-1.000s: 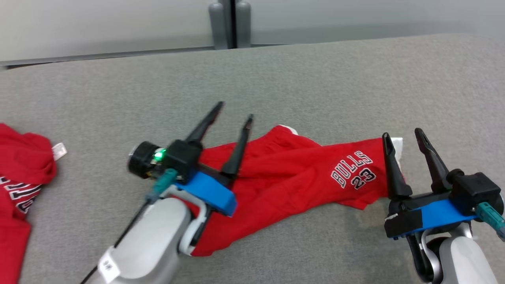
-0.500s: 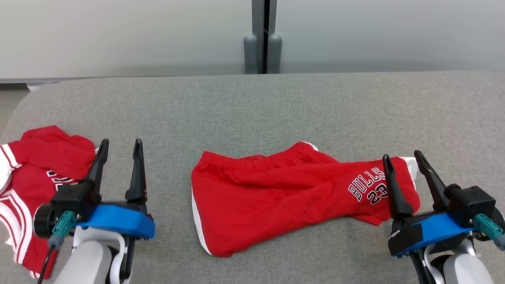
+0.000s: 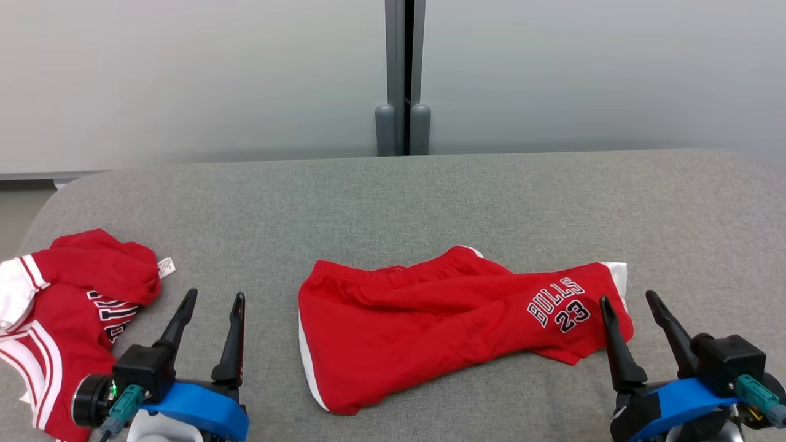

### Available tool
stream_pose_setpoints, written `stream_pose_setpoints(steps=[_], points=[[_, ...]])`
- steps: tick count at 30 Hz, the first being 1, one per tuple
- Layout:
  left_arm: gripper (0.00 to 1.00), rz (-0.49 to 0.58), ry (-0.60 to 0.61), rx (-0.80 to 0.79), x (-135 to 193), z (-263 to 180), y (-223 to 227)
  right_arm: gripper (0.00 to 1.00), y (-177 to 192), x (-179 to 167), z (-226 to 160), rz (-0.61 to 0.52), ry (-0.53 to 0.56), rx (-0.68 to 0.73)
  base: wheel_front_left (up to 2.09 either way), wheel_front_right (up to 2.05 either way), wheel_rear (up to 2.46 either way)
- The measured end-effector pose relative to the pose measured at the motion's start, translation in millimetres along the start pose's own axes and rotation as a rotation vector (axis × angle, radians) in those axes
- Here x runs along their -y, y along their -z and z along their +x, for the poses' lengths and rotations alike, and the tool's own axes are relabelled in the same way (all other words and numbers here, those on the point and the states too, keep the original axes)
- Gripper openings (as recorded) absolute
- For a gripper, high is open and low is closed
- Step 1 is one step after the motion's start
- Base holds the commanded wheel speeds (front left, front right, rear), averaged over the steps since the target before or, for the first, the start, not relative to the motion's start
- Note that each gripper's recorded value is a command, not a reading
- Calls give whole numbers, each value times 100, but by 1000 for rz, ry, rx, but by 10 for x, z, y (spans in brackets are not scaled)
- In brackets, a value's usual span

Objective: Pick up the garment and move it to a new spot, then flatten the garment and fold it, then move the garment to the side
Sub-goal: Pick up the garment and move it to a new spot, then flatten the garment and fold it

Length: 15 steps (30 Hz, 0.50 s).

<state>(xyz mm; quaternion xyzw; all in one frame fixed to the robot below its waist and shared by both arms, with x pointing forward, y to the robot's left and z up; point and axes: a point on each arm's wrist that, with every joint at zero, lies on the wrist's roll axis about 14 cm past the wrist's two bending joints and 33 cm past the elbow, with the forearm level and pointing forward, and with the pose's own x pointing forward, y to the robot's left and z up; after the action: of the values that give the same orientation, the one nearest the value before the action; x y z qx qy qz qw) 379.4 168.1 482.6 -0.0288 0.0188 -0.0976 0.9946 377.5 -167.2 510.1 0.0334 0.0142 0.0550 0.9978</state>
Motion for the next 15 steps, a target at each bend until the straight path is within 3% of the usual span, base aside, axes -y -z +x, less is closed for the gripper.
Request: stream_pose_setpoints(steps=[15], points=[[100,0,-1,-30,-15,-79,96,100,-32,81,-140,0,31,0,0,0,0]])
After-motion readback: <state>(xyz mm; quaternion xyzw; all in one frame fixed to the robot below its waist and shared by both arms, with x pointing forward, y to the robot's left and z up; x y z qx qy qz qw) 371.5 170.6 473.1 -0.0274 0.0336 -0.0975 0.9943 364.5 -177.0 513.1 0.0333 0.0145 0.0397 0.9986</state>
